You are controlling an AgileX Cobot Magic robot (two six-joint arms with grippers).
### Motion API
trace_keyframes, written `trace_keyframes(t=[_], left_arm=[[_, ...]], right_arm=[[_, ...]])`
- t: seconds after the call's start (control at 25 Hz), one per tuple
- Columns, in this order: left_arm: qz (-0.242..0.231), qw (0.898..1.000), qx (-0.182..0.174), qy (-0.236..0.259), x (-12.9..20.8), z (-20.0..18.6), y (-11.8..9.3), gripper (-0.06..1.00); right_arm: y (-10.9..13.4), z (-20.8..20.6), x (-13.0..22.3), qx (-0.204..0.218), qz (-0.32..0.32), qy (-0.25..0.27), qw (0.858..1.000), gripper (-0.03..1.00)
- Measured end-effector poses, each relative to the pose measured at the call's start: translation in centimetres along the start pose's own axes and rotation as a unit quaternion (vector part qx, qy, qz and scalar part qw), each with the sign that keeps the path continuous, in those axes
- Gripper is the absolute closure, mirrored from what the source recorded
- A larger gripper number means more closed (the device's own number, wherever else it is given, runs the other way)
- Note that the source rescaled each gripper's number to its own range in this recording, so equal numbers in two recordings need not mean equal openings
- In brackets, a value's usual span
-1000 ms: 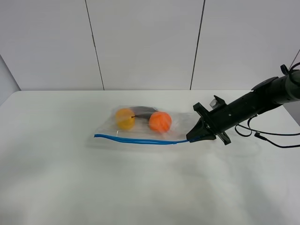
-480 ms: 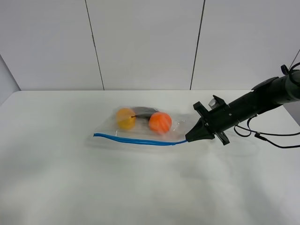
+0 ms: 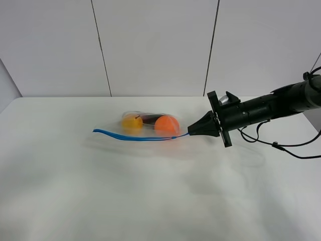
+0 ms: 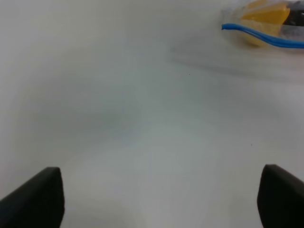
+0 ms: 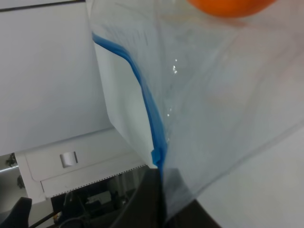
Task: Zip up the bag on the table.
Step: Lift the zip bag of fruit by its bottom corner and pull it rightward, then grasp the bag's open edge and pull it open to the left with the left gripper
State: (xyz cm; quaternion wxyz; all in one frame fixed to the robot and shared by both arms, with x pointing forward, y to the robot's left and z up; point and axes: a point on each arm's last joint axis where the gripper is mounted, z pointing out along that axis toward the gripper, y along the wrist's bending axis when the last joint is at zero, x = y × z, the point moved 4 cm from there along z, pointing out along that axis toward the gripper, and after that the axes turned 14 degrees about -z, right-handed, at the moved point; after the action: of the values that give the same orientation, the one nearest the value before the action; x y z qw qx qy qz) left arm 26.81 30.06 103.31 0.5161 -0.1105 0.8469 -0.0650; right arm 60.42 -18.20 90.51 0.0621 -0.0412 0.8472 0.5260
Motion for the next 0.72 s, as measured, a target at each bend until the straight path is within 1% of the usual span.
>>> trace_keyframes(t=[0.6, 0.72], left_arm=[[0.0, 1.0, 0.0, 0.0, 0.0, 0.0, 0.0, 0.0], [0.0, 1.0, 0.0, -0.002, -0.74, 0.0, -0.19, 0.0]], right_arm=[[-0.13, 0.0, 0.08, 0.005, -0.006, 0.003, 1.0, 0.97], [-0.15, 0.0, 0.07, 0.006, -0.006, 0.003, 1.0, 0.97]])
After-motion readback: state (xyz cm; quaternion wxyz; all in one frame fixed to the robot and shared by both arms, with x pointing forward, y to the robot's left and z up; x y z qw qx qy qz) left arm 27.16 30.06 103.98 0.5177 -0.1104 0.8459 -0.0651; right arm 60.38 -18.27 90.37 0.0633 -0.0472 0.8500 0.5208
